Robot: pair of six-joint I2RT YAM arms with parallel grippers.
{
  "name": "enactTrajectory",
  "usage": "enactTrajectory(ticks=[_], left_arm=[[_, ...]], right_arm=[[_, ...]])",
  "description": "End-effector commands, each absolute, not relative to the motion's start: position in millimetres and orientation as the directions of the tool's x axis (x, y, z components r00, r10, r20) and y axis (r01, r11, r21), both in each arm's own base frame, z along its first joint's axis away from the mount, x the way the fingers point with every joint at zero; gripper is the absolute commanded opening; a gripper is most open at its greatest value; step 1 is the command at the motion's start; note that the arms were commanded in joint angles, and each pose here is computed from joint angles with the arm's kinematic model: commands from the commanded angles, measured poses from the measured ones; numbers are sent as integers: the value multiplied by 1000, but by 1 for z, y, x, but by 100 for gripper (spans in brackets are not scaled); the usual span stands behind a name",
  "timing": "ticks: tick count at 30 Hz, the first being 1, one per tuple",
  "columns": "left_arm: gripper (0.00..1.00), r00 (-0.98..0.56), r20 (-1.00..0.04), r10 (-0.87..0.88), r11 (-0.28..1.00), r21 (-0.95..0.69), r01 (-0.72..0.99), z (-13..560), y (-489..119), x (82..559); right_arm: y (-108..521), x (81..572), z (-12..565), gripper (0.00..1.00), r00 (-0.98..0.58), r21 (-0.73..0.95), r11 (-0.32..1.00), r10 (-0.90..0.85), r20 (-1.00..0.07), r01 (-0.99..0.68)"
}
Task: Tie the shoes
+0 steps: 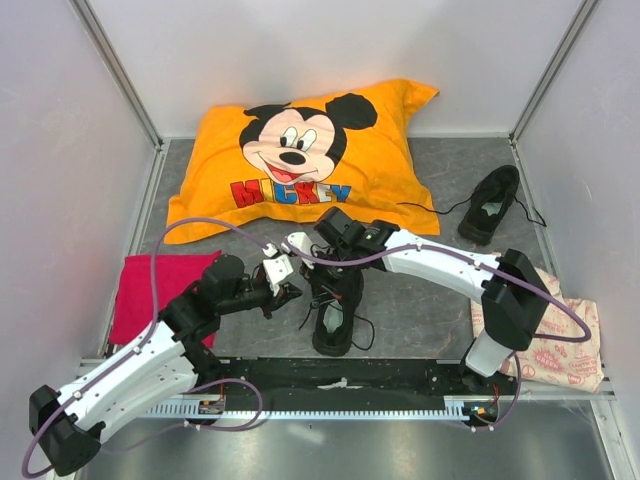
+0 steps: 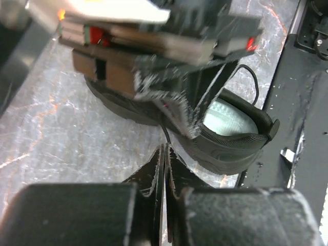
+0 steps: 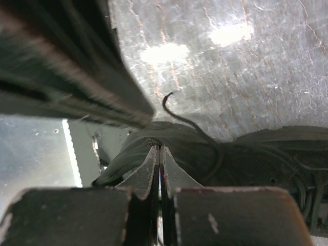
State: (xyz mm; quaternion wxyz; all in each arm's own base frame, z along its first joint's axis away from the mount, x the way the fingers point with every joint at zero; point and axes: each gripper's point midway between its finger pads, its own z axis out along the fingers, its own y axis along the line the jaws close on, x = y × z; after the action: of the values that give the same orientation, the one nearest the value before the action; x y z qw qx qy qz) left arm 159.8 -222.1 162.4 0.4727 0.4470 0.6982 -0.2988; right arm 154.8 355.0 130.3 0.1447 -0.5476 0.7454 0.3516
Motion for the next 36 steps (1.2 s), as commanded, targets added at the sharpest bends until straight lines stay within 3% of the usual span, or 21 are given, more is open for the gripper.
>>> enactTrajectory(ticks=[1,6,9,13,16,22,29,36], left_arm=[[2,-180,-937,298,431,-37,902,165,-224,158],[2,-183,-938,295,436,-38,899,163,-222,157],[2,-174,-941,291,429,-34,903,165,-222,157],[6,-137,-950,279,389,-18,921,172,-226,152],[6,-121,-954,275,371,-10,928,175,-229,152],[11,-41,-959,280,308,49,950,182,-232,148],[17,90,-952,291,212,156,965,192,-236,142],[24,129,-945,300,136,176,975,190,-240,136]], right_arm=[[370,173,134,3,-352,315,188,-694,-628,-930],[374,177,136,8,-347,305,189,-692,-634,-933],[372,177,148,20,-328,295,172,-690,-645,-940],[366,175,167,47,-288,256,151,-681,-673,-955],[359,175,182,54,-266,219,156,-674,-689,-963],[323,172,207,56,-228,145,181,-640,-734,-973],[270,151,158,52,-280,173,223,-669,-689,-959],[274,147,133,52,-324,224,234,-652,-685,-946]])
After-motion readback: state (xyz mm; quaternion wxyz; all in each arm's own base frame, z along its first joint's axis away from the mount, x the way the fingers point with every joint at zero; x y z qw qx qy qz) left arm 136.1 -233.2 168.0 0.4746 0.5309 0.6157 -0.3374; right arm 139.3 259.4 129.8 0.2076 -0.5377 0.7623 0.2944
